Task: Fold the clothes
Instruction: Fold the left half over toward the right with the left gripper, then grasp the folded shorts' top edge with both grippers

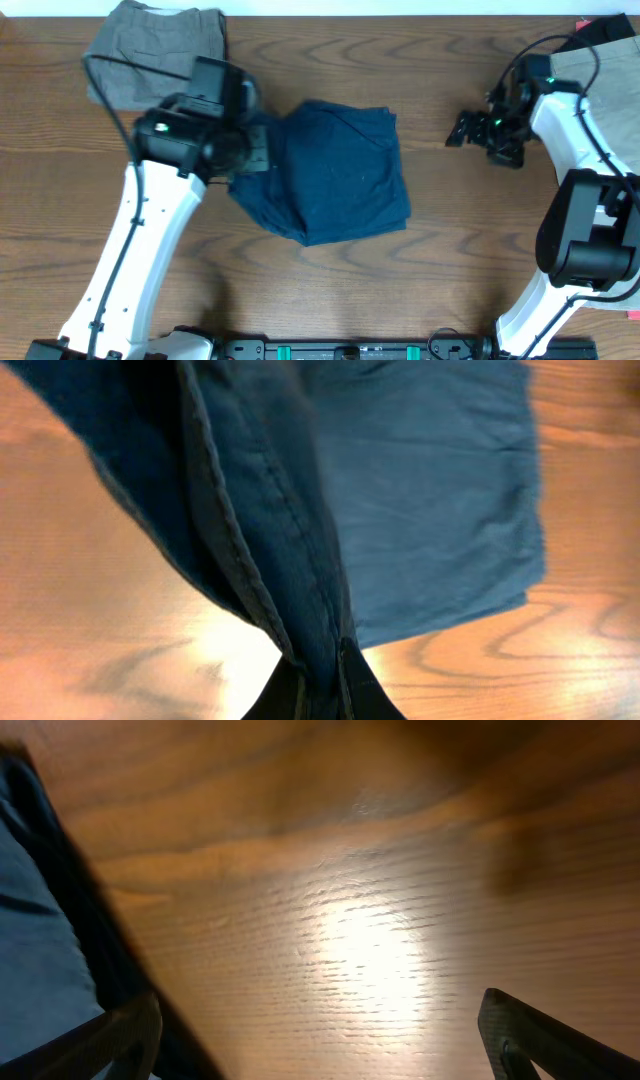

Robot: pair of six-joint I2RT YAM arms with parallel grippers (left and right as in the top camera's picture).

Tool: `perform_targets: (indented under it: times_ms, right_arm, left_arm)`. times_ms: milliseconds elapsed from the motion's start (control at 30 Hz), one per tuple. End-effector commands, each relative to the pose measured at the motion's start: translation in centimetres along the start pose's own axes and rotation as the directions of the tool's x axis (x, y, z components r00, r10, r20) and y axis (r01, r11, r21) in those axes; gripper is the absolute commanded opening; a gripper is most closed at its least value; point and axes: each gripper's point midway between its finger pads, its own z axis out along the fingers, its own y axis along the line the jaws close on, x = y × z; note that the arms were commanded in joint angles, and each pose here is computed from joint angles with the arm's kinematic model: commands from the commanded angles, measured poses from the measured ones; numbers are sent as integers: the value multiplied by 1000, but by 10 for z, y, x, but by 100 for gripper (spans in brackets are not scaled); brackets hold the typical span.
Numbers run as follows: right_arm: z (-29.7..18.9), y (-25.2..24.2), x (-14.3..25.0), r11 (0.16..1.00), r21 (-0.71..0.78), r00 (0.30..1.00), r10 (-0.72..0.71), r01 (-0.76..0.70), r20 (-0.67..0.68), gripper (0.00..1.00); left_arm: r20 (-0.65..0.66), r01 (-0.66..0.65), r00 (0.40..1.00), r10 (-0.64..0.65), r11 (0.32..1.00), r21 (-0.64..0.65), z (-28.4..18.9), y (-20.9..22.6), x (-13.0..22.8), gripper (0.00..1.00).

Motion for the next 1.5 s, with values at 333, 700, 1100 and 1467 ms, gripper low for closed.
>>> perform_targets:
  times_ms: [333,700,1100,1467]
  right_arm:
    - [36,16,27,996,-9,995,-90,90,-36,86]
    - [64,30,48,992,-14,991,-129,129,-42,53]
    - [66,30,50,991,-15,990,-134,133,-43,69]
    - [29,32,40,993,-9,992,-114,114,-55,85]
  left_arm:
    - [-55,-128,990,132,989,72,72,-82,0,6]
    - [-108,-145,979,173,962,229,157,-142,7,6]
    - [-205,-170,955,212,964,204,202,-148,39,61]
    - [-167,-151,968,188,965,213,143,-139,26,75]
